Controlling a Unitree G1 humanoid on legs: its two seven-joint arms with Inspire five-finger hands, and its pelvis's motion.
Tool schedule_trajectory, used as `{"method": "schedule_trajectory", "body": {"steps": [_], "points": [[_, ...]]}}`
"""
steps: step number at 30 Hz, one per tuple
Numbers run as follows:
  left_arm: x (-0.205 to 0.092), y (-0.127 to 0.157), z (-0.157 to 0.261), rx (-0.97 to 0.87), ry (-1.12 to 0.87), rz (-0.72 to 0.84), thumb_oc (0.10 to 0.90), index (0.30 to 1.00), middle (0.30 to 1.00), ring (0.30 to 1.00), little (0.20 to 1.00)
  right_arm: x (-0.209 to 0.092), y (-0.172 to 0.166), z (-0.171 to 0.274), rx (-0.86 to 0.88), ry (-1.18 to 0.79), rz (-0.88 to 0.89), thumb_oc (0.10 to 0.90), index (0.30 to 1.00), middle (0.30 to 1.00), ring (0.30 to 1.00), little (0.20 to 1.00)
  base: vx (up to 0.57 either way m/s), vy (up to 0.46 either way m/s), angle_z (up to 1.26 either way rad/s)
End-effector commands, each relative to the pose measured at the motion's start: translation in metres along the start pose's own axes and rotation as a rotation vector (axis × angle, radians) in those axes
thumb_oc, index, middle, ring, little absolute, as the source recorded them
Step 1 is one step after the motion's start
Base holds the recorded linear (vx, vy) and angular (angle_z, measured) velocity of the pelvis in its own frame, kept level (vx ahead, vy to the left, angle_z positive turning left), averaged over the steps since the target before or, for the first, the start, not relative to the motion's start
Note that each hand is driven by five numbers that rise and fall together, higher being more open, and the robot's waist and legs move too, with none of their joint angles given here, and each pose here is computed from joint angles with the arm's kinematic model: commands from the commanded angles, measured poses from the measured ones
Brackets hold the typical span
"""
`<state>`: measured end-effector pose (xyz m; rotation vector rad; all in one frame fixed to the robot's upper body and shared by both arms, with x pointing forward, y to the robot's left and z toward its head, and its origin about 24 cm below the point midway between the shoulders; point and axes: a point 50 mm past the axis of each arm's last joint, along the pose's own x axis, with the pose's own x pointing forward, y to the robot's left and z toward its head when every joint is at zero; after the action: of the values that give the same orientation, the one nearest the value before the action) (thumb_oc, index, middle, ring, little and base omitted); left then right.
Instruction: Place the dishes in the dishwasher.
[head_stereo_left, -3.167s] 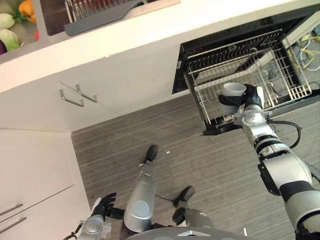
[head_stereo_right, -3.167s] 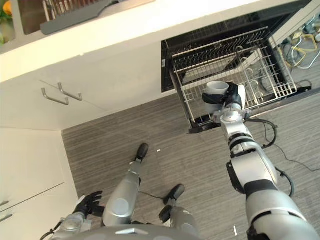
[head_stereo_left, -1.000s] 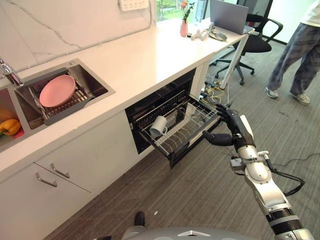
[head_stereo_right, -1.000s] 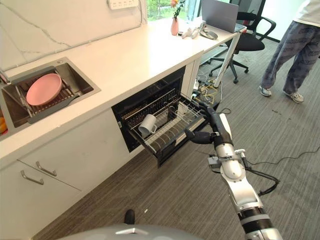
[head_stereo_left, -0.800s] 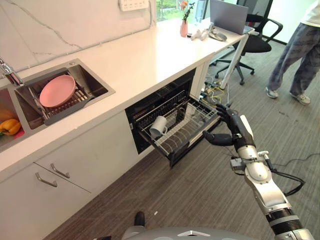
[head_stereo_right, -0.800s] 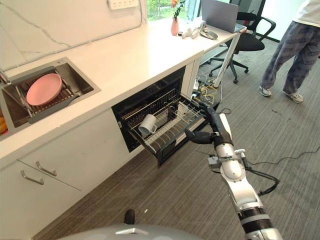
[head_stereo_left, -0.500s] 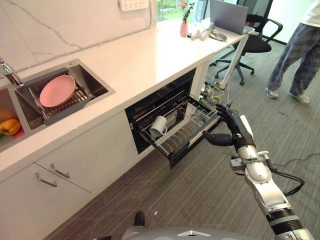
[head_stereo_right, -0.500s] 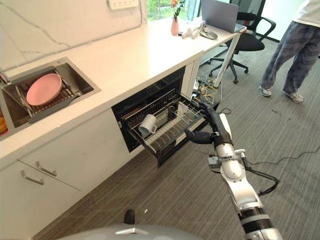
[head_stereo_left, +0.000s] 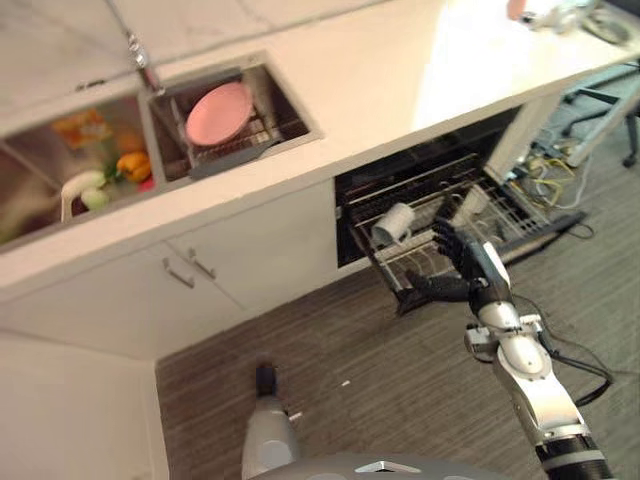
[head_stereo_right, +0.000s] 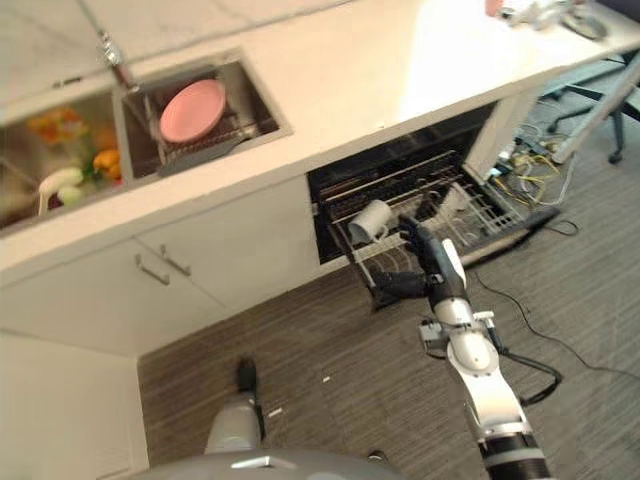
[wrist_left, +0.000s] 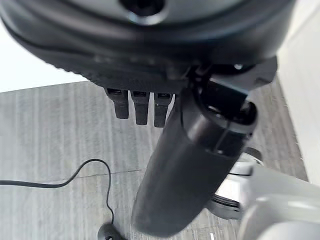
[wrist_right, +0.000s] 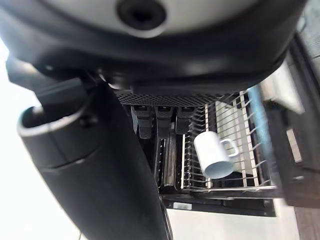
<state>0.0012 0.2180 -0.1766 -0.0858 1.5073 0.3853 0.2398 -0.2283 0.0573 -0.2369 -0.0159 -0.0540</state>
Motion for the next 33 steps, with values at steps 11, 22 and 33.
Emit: {"method": "schedule_trajectory", "body": {"steps": [11,22,33], "points": [[-0.002,0.022,0.039,0.189,-0.122,0.078,0.8,0.9,0.9,0.9,0.9,0.006,-0.012,0.092,-0.017,-0.493,-0.128,0.8,0.9,0.9,0.9,0.9,0.21,0.274,0.43],[-0.001,0.009,0.032,0.217,-0.098,0.039,0.8,0.9,0.9,0.9,0.9,-0.006,-0.007,0.088,-0.072,-0.478,-0.097,0.8,0.9,0.9,0.9,0.9,0.12,-0.044,0.09],[-0.001,-0.005,0.032,0.245,-0.128,0.057,0.8,0.9,0.9,0.9,0.9,-0.045,0.002,0.124,-0.353,-0.711,-0.198,0.8,0.9,0.9,0.9,0.9,0.06,-0.036,-0.07]]}}
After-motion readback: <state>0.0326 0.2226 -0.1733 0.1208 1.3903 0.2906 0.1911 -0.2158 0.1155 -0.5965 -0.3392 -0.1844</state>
